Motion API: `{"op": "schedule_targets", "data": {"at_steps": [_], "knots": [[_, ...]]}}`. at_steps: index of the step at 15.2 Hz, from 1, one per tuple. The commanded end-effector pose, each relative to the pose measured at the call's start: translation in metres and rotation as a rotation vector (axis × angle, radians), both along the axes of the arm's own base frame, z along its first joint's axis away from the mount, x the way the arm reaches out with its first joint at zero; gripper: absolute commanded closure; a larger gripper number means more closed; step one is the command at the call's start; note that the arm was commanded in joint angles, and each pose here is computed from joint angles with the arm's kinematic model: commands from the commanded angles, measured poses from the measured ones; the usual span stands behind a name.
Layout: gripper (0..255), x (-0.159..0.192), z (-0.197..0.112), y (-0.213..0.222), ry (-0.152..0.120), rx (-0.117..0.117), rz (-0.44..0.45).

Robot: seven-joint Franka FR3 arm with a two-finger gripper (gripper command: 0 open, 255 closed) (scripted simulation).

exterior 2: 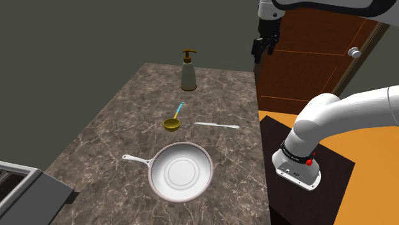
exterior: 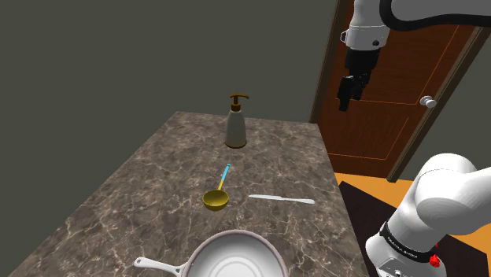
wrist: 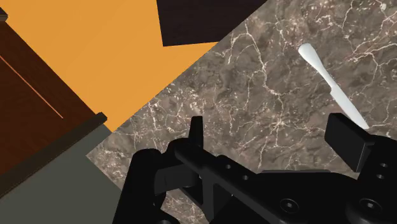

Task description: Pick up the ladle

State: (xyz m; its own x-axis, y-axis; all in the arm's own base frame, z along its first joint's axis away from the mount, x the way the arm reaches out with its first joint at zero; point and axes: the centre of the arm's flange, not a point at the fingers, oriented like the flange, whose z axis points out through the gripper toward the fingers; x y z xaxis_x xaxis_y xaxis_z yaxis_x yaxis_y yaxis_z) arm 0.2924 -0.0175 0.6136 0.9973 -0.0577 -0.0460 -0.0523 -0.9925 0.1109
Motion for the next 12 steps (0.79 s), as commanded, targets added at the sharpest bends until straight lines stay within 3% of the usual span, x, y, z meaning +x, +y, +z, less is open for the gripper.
{"op": "schedule_targets", "data": {"at_steps": [1,12], "knots": [[0,0.0,0.0,0.0,0.0,0.0,0.0],[0,0.037,-0.091,0.091,-0.03,0.075,-0.263]]}}
